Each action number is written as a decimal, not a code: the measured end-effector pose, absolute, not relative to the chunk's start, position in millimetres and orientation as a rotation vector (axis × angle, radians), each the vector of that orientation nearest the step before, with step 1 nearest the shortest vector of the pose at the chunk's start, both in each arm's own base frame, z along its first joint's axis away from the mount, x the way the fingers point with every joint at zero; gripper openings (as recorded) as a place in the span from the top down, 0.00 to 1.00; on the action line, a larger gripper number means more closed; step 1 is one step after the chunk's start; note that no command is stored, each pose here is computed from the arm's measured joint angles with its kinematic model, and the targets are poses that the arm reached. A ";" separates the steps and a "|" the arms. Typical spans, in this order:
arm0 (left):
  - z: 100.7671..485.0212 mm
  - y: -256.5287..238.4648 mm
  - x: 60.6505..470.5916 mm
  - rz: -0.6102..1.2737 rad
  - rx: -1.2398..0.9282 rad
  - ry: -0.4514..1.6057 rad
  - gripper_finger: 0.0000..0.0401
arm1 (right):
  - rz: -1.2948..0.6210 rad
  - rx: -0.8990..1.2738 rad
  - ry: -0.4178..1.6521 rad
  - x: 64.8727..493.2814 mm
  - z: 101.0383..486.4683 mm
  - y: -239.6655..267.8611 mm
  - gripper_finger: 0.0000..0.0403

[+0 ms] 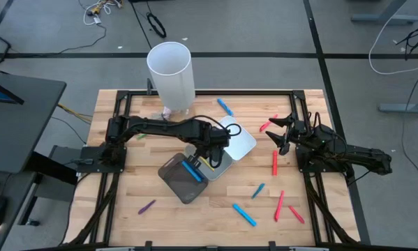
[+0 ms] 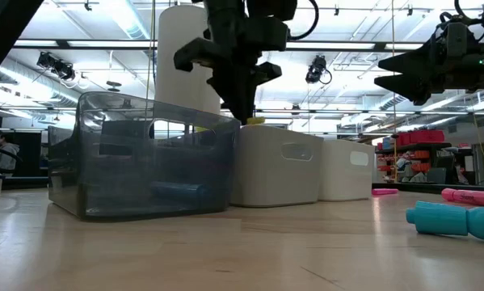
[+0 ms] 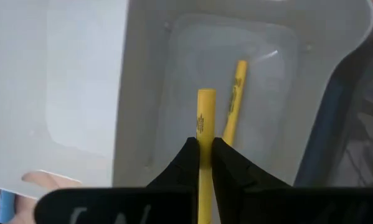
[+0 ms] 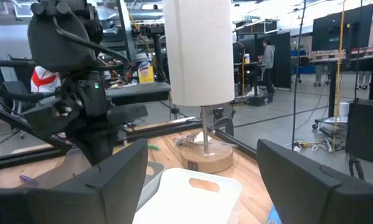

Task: Pick & Place Markers
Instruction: Put the yellow marker into the gray bin

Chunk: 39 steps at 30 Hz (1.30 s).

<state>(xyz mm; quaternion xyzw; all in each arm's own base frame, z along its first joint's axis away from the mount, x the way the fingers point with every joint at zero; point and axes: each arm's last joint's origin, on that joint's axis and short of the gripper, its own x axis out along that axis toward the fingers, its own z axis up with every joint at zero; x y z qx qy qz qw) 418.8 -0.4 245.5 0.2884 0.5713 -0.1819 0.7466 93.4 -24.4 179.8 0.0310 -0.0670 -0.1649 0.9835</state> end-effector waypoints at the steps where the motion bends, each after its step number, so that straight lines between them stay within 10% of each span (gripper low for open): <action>1: 244.4 -0.5 419.1 -0.399 0.633 1.246 0.94 | -0.331 0.062 -0.135 93.4 179.8 -24.4 0.25; 39: 163.1 -14.2 452.4 -0.585 0.677 1.242 0.93 | -0.332 0.062 -0.135 93.4 179.8 -24.4 0.25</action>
